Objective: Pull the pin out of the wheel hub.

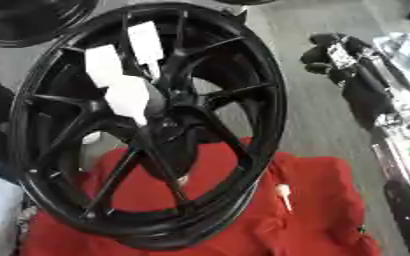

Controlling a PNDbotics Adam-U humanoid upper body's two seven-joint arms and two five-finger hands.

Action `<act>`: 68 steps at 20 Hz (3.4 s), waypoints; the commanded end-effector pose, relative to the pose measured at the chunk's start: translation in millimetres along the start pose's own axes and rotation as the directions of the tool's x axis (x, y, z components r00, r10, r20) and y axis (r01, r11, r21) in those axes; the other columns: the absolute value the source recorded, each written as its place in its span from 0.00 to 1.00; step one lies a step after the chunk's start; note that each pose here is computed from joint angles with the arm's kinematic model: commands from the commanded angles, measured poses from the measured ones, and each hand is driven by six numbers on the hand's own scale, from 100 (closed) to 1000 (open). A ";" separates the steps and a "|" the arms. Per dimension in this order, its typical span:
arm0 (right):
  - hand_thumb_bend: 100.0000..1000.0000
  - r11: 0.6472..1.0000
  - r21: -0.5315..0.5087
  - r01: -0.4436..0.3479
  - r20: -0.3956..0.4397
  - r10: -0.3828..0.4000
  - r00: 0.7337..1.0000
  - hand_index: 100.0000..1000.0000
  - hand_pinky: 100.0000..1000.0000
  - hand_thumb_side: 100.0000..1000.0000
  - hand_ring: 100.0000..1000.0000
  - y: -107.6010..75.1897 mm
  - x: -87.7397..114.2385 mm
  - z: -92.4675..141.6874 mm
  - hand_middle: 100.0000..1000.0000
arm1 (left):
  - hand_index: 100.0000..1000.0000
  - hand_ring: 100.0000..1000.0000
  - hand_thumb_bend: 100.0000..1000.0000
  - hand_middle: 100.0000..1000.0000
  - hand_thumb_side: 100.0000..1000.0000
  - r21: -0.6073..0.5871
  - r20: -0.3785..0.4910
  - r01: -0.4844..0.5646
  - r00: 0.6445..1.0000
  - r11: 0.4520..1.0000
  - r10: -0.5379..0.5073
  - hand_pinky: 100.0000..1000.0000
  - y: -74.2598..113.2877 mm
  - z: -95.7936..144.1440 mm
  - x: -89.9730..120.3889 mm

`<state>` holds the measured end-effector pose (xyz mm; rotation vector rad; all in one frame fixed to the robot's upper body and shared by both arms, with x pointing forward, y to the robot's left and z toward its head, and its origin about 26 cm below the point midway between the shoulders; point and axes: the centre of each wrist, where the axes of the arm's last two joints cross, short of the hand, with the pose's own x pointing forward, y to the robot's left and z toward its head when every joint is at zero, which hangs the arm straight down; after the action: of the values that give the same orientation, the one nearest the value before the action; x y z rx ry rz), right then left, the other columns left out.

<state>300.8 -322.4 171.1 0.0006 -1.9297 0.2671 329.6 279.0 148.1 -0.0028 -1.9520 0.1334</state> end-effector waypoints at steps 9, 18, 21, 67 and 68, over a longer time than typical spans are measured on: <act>0.00 1.000 -0.011 -0.020 0.027 0.020 0.999 0.71 0.79 0.54 0.72 -3.7 8.1 -0.7 0.55 | 0.76 0.79 0.04 0.71 0.81 -0.023 0.051 0.015 0.999 1.000 -0.014 0.73 -1.6 -8.5 14.4; 0.00 0.999 -0.032 -0.036 0.020 0.037 0.999 0.71 0.79 0.54 0.72 -6.7 6.4 3.2 0.55 | 0.78 0.80 0.00 0.74 0.72 -0.142 0.228 0.239 0.952 0.961 -0.204 0.74 7.0 -31.0 83.1; 0.00 0.998 -0.046 -0.034 0.036 0.036 0.999 0.71 0.79 0.54 0.72 -8.4 8.6 2.8 0.55 | 0.80 0.81 0.00 0.75 0.71 -0.186 0.280 0.372 0.907 0.910 -0.314 0.75 6.0 -36.7 113.2; 0.00 0.994 -0.063 -0.095 -0.004 0.095 0.995 0.71 0.79 0.54 0.72 -20.6 6.9 20.6 0.55 | 0.88 0.85 0.00 0.80 0.58 -0.631 0.592 0.768 0.388 -0.107 -0.706 0.86 -156.5 -65.7 196.8; 0.00 0.994 -0.061 -0.095 -0.007 0.094 0.996 0.71 0.79 0.54 0.72 -20.4 6.4 20.7 0.55 | 0.88 0.85 0.00 0.80 0.55 -0.630 0.586 0.770 0.383 -0.104 -0.715 0.87 -158.6 -66.6 194.0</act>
<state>283.4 -344.2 163.8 -0.1146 -1.9159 0.2341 328.4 140.5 359.6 0.4239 -1.5232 -1.7598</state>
